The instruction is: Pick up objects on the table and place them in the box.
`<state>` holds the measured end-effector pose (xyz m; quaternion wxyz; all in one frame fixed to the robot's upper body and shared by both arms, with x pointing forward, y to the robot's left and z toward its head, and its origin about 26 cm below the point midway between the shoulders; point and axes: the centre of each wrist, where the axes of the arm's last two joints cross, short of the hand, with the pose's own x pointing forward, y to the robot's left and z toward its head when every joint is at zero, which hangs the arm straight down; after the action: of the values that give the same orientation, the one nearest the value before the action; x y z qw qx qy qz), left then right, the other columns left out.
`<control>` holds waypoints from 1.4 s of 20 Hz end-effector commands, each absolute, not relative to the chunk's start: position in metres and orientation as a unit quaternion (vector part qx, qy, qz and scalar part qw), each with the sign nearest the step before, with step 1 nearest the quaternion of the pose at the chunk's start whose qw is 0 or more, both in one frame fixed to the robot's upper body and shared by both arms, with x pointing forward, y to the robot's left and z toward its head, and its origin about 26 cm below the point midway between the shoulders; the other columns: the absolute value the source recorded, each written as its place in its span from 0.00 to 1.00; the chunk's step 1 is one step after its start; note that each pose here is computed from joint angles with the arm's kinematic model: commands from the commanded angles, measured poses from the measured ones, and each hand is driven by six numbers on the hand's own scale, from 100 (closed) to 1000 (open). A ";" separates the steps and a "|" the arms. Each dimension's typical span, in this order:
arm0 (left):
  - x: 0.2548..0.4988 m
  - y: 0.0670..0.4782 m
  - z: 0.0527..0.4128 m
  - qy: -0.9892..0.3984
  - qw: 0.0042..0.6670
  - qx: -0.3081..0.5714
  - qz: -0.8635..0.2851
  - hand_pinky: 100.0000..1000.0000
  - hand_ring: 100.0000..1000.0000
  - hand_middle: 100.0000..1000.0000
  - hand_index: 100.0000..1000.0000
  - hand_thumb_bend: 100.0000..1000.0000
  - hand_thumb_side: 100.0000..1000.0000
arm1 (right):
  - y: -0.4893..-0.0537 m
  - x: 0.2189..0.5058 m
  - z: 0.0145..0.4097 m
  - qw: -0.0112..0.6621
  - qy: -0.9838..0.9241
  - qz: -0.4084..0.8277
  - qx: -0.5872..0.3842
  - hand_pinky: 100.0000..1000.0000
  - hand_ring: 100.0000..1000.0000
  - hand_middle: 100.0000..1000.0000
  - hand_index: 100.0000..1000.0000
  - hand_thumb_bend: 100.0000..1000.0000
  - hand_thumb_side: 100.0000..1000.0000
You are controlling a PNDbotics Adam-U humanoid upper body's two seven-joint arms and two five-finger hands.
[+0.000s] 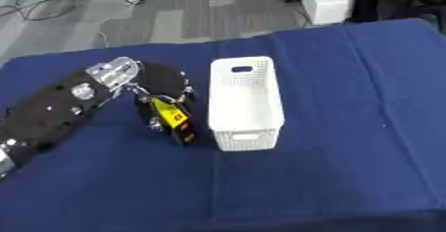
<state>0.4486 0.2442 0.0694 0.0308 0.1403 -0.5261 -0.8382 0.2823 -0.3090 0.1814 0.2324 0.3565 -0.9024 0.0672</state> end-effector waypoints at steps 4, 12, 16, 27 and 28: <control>0.453 0.260 0.069 -0.528 0.048 0.159 -0.833 0.00 0.00 0.15 0.28 0.00 0.63 | -0.309 0.282 0.191 0.221 -0.904 0.081 0.356 0.00 0.00 0.00 0.10 0.00 1.00; 0.452 0.284 0.059 -0.534 0.107 0.166 -0.822 0.00 0.00 0.08 0.23 0.00 0.63 | -0.310 0.282 0.190 0.221 -0.905 0.081 0.353 0.00 0.00 0.00 0.10 0.00 1.00; 0.453 0.293 0.066 -0.553 0.136 0.172 -0.804 0.00 0.00 0.08 0.23 0.00 0.61 | -0.311 0.281 0.189 0.222 -0.906 0.081 0.351 0.00 0.00 0.00 0.10 0.00 1.00; 0.465 0.278 0.142 -0.627 0.105 0.217 -0.740 0.00 0.00 0.06 0.20 0.00 0.55 | -0.313 0.279 0.185 0.227 -0.908 0.080 0.342 0.00 0.00 0.00 0.10 0.00 1.00; 0.466 0.276 0.148 -0.631 0.101 0.222 -0.737 0.00 0.00 0.06 0.20 0.00 0.55 | -0.314 0.279 0.185 0.227 -0.908 0.080 0.342 0.00 0.00 0.00 0.10 0.00 1.00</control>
<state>0.4621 0.2696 0.1214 0.1151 0.1977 -0.6260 -0.7455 0.2799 -0.3121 0.1774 0.2361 0.3458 -0.9054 0.0703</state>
